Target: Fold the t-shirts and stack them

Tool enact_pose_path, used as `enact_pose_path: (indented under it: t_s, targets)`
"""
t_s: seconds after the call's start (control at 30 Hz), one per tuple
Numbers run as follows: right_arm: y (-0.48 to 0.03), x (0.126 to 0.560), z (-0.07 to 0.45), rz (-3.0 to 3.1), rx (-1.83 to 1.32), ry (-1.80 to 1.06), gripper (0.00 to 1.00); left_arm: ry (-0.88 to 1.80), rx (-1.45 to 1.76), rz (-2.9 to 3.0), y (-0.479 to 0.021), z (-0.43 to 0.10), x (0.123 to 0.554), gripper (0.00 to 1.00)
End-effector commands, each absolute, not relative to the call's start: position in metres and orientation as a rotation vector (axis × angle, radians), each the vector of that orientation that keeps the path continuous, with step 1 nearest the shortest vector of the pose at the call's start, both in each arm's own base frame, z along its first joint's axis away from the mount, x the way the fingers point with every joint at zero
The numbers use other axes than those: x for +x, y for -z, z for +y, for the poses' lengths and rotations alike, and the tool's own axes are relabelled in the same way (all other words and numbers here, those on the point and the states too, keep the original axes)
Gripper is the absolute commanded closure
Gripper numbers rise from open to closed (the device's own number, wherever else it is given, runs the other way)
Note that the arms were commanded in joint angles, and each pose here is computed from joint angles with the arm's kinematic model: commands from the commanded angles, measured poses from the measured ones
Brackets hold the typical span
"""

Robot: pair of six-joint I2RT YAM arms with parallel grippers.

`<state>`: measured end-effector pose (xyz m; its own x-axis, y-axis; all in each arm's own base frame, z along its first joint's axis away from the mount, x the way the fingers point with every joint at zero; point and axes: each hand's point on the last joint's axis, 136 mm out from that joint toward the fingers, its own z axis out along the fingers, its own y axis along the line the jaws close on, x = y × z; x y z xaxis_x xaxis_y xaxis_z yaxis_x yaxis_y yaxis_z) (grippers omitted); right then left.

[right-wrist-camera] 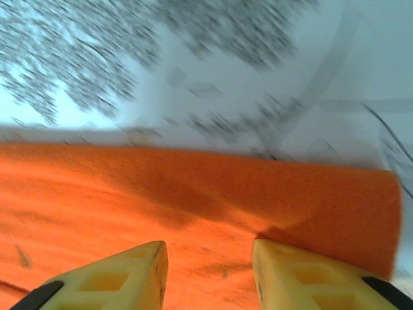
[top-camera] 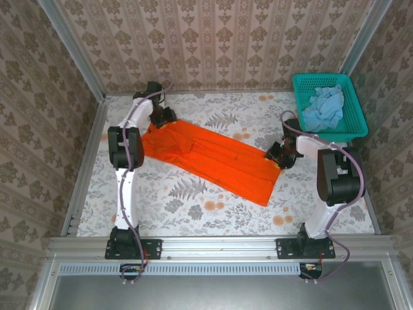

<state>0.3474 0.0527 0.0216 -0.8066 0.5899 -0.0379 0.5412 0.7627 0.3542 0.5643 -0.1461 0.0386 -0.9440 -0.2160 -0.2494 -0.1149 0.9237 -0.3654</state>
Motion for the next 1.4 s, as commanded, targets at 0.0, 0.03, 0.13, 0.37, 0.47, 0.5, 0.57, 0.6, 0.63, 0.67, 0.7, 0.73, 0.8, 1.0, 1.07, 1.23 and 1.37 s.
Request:
enact_pose_path:
  t_s: [0.0, 0.03, 0.13, 0.37, 0.47, 0.5, 0.57, 0.6, 0.63, 0.67, 0.7, 0.73, 0.8, 1.0, 1.07, 1.23, 1.37]
  targets:
    - [-0.019, 0.302, 0.043, 2.849, 1.086, -0.415, 0.56, 0.717, -0.204, 2.743, -0.039, -0.196, 0.585, 0.50]
    - [-0.020, 0.294, 0.043, 2.847, 1.105, -0.415, 0.56, 0.767, -0.198, 2.705, -0.042, -0.208, 0.593, 0.48]
    - [-0.025, 0.272, 0.041, 2.846, 1.136, -0.398, 0.55, 0.947, -0.217, 2.575, -0.050, -0.246, 0.614, 0.45]
    - [-0.080, 0.274, 0.035, 2.734, 0.953, -0.360, 0.52, 1.032, -0.072, 2.389, -0.121, -0.296, 0.621, 0.26]
    - [-0.103, 0.283, 0.054, 2.704, 0.771, -0.396, 0.53, 0.889, -0.058, 2.391, -0.148, -0.275, 0.613, 0.19]
    - [-0.107, 0.285, 0.068, 2.701, 0.704, -0.462, 0.53, 0.839, -0.064, 2.399, -0.153, -0.267, 0.608, 0.17]
    - [-0.109, 0.284, 0.102, 2.696, 0.593, -0.651, 0.55, 0.749, -0.055, 2.408, -0.158, -0.254, 0.597, 0.15]
    - [-0.109, 0.282, 0.117, 2.703, 0.529, -0.704, 0.55, 0.688, -0.061, 2.429, -0.156, -0.247, 0.590, 0.15]
    - [-0.108, 0.278, 0.131, 2.723, 0.446, -0.726, 0.55, 0.617, -0.082, 2.463, -0.151, -0.236, 0.581, 0.16]
    - [-0.107, 0.274, 0.143, 2.745, 0.378, -0.735, 0.56, 0.552, -0.111, 2.505, -0.144, -0.225, 0.573, 0.18]
    - [-0.105, 0.270, 0.151, 2.766, 0.327, -0.739, 0.56, 0.513, -0.139, 2.538, -0.137, -0.217, 0.566, 0.22]
    - [-0.102, 0.267, 0.158, 2.788, 0.286, -0.747, 0.56, 0.489, -0.171, 2.576, -0.129, -0.211, 0.558, 0.29]
    - [-0.096, 0.263, 0.174, 2.833, 0.220, -0.794, 0.58, 0.460, -0.212, 2.652, -0.111, -0.203, 0.544, 0.42]
    - [-0.059, 0.239, 0.220, 3.025, 0.000, -0.806, 0.62, 0.324, -0.242, 2.793, -0.065, -0.186, 0.527, 0.63]
    - [-0.050, 0.233, 0.228, 3.066, -0.045, -0.778, 0.64, 0.304, -0.252, 2.828, -0.050, -0.183, 0.528, 0.65]
    - [-0.033, 0.234, 0.224, 3.123, -0.007, -0.649, 0.66, 0.336, -0.220, 2.909, -0.013, -0.193, 0.535, 0.66]
    - [-0.025, 0.234, 0.226, 3.149, 0.016, -0.619, 0.68, 0.553, -0.249, 2.874, -0.003, -0.221, 0.553, 0.64]
